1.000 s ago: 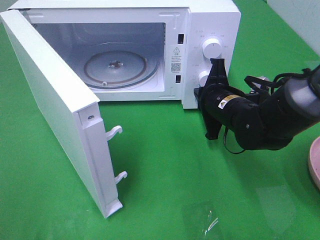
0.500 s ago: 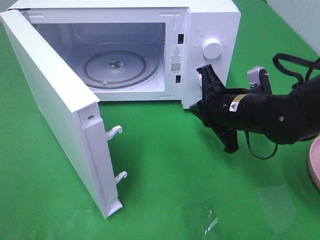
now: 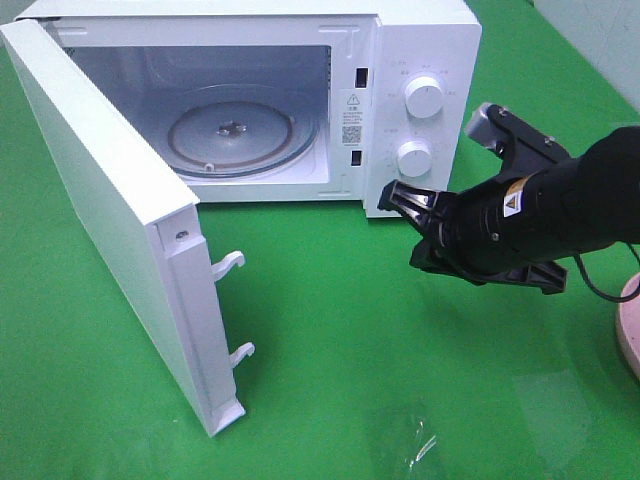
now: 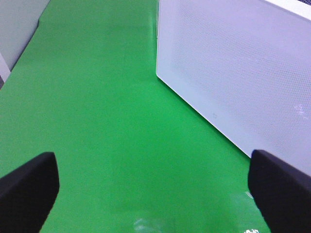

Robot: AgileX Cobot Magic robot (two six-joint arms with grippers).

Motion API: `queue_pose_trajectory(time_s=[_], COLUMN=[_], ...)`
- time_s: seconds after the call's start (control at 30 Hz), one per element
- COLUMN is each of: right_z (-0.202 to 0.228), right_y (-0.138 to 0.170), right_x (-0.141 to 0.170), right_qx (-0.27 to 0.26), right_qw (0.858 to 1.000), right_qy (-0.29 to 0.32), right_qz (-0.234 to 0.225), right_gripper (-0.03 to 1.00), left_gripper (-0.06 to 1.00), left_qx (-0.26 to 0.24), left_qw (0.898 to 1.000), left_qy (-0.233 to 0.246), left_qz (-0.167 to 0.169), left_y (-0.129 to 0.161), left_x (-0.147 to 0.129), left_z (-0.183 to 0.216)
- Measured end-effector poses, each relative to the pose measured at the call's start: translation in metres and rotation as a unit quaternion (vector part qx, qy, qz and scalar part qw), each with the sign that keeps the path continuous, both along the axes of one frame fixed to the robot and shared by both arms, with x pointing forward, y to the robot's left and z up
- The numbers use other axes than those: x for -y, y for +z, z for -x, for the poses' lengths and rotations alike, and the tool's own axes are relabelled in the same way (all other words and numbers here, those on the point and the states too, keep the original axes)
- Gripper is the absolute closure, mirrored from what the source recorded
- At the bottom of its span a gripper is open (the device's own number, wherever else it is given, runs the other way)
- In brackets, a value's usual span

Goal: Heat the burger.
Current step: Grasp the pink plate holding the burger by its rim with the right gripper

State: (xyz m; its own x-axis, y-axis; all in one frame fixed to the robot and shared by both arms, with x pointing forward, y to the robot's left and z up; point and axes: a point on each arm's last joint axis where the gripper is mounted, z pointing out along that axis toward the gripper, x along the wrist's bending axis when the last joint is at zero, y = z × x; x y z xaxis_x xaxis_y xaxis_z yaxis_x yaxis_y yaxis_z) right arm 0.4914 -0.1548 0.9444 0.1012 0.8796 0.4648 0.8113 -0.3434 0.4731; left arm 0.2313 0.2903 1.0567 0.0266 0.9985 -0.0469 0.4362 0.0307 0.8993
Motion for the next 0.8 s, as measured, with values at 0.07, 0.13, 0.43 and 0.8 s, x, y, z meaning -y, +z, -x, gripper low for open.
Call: queue_pose_trajectory(time_s=[0.07, 0.13, 0.43, 0.8], right_z=[0.006, 0.011, 0.027, 0.032], right_y=[0.004, 0.006, 0.021, 0.030], right_x=[0.003, 0.005, 0.016, 0.023], right_qx=[-0.009, -0.016, -0.066, -0.097], right_qw=[0.999, 0.996, 0.955, 0.908], right_qy=[0.036, 0.064, 0.214, 0.302], right_qz=[0.036, 0.062, 0.197, 0.273], right_gripper=[0.88, 0.87, 0.83, 0.24], left_gripper=[-0.03, -0.03, -0.03, -0.03], left_qx=[0.000, 0.000, 0.000, 0.000], left_qw=[1.000, 1.000, 1.000, 1.000], left_qy=[0.000, 0.000, 0.000, 0.000], left_qz=[0.000, 0.000, 0.000, 0.000], left_y=[0.000, 0.000, 0.000, 0.000], left_x=[0.000, 0.000, 0.000, 0.000], left_z=[0.000, 0.000, 0.000, 0.000])
